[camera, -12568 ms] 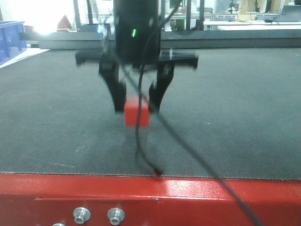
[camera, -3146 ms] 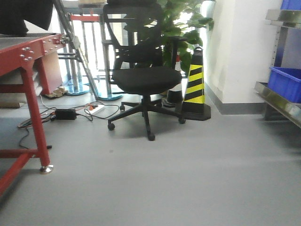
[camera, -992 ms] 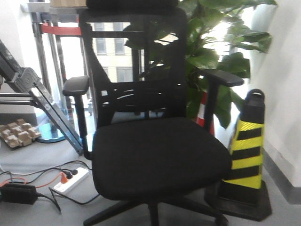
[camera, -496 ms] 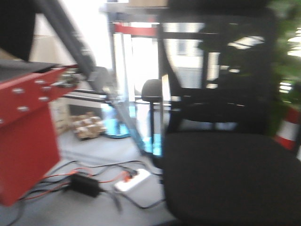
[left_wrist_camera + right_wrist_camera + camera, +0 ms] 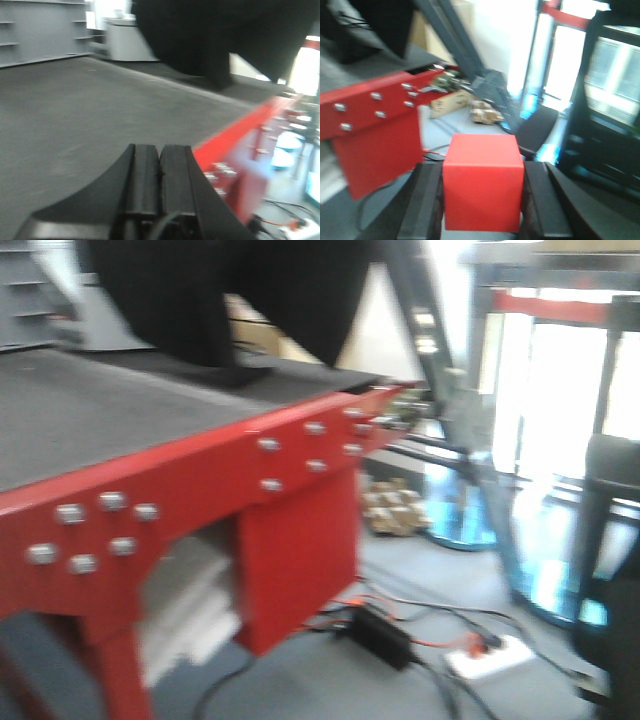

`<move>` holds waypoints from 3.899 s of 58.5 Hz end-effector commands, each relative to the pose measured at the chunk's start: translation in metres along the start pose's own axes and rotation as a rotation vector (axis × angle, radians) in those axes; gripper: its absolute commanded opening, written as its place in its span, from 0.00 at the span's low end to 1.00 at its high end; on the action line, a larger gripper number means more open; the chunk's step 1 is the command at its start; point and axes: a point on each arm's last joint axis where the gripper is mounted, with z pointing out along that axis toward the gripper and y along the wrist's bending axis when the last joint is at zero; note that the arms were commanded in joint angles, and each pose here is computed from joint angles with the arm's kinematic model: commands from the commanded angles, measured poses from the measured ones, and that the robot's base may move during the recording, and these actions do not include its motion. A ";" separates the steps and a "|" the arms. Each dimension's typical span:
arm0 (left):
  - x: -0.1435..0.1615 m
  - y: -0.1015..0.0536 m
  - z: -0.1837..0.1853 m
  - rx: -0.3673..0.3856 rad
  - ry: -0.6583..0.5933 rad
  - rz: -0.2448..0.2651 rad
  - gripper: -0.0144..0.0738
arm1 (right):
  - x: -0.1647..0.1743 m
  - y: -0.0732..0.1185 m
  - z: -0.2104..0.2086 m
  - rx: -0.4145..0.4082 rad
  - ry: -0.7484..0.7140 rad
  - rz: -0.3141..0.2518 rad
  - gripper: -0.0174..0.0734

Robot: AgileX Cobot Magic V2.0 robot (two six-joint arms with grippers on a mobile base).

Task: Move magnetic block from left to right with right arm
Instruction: 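Turn the base past the chair toward the second table, then stop the base at the second table's edge, cube held, then lower the held red cube onto the second table with right gripper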

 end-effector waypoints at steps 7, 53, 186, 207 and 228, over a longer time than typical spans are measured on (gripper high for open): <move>-0.004 0.000 -0.001 0.007 -0.079 -0.009 0.03 | -0.017 -0.001 -0.002 0.011 -0.109 -0.009 0.62; -0.004 0.000 -0.001 0.007 -0.079 -0.009 0.03 | -0.017 -0.001 -0.002 0.011 -0.109 -0.009 0.62; -0.004 0.000 -0.001 0.007 -0.079 -0.009 0.03 | -0.017 -0.001 -0.002 0.011 -0.109 -0.009 0.62; -0.004 0.000 -0.001 0.007 -0.079 -0.009 0.03 | -0.035 0.001 0.007 -0.012 -0.093 0.048 0.62; -0.004 0.000 -0.001 0.007 -0.079 -0.009 0.03 | -0.044 0.029 0.077 -0.193 0.188 -0.062 0.62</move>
